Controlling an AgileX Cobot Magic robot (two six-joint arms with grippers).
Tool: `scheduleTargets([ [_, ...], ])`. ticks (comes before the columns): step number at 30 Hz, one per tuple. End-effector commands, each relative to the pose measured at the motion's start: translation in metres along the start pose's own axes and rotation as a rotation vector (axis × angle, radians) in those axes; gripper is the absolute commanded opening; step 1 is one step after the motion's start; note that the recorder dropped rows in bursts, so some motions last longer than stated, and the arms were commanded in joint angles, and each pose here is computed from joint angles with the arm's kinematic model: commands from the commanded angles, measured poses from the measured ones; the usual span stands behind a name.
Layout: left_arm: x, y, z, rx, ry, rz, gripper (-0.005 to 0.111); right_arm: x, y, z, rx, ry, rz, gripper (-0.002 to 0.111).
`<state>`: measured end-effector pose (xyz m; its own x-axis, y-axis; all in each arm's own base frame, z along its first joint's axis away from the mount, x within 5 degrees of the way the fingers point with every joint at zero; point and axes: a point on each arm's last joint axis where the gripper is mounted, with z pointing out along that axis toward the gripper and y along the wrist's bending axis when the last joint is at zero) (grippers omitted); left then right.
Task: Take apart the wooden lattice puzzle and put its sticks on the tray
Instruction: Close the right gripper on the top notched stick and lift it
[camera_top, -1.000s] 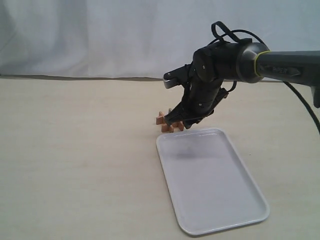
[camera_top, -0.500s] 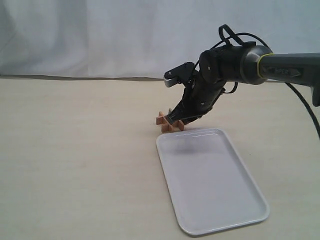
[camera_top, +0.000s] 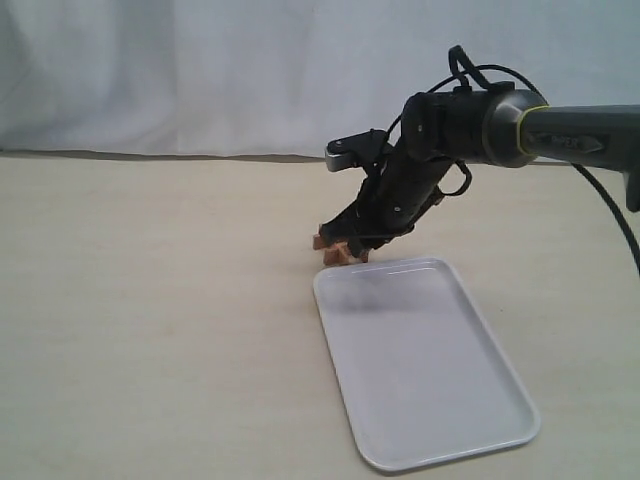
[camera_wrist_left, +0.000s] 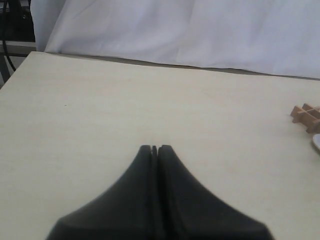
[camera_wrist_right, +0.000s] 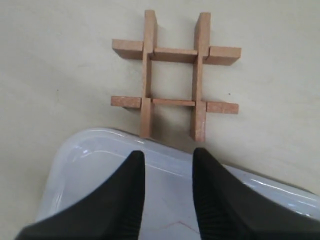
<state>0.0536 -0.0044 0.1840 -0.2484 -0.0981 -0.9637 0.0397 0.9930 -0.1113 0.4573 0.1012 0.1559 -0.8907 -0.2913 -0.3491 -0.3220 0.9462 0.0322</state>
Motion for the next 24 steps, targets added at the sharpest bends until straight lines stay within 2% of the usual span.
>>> scheduleTargets([
  [1, 0.0, 0.0, 0.0, -0.001, -0.011, -0.006, 0.0, -0.004, -0.002, -0.001, 0.0, -0.038, 0.011, 0.032],
  [7, 0.0, 0.0, 0.0, -0.001, -0.011, -0.006, 0.0, -0.012, -0.004, -0.003, 0.02, -0.071, 0.01, 0.032],
  [16, 0.0, 0.0, 0.0, -0.001, -0.011, -0.006, 0.0, -0.007, -0.01, 0.015, 0.078, -0.019, -0.049, 0.032],
  [24, 0.0, 0.0, 0.0, -0.001, -0.011, -0.006, 0.0, -0.004, -0.011, 0.028, 0.077, -0.011, -0.049, 0.032],
])
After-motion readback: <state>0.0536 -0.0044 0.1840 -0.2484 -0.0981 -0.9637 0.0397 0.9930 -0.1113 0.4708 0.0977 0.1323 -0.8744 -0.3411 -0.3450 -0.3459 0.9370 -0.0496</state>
